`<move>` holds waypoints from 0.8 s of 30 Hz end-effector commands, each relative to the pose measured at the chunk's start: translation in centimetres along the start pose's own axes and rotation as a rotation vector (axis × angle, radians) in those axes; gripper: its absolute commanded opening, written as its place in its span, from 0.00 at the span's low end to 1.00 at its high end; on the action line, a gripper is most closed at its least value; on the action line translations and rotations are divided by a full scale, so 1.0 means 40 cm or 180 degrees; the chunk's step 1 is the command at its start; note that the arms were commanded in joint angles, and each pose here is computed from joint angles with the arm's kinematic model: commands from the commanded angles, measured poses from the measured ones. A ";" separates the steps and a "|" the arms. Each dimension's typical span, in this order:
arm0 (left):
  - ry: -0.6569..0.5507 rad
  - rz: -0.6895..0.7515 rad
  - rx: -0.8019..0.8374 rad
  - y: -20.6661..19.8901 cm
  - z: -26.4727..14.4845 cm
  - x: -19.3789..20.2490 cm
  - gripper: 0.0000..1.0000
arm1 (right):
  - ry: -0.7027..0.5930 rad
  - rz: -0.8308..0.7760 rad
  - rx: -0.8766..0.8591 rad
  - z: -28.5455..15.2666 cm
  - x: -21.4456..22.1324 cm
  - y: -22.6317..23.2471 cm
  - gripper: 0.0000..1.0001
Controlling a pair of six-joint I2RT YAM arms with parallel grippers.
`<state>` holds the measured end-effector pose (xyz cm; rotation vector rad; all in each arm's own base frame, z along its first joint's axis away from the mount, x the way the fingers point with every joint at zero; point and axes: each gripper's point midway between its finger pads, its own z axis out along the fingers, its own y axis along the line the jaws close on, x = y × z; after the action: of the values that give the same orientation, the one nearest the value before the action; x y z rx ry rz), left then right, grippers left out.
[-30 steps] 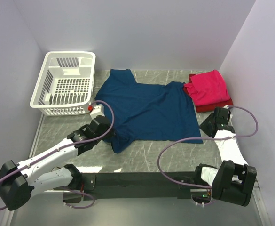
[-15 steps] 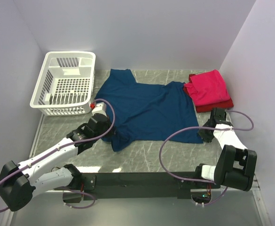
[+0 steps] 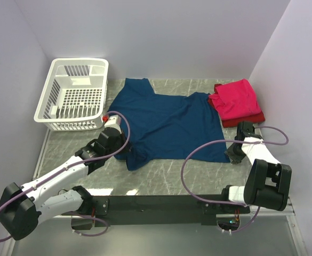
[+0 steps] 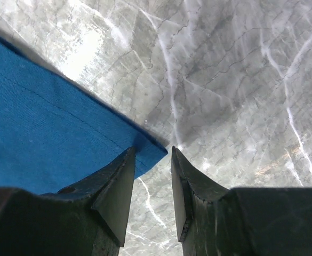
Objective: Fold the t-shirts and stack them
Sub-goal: Flatten the tshirt out
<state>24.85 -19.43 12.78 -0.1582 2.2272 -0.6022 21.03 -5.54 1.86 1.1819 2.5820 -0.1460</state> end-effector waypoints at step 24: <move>-0.0114 -0.0029 0.0181 -0.016 -0.011 -0.027 0.01 | -0.0136 0.0049 0.0056 -0.013 0.008 0.028 0.36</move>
<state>24.99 -19.35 12.91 -0.1611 2.2164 -0.6277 21.36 -4.26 1.62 1.1814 2.5844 -0.1552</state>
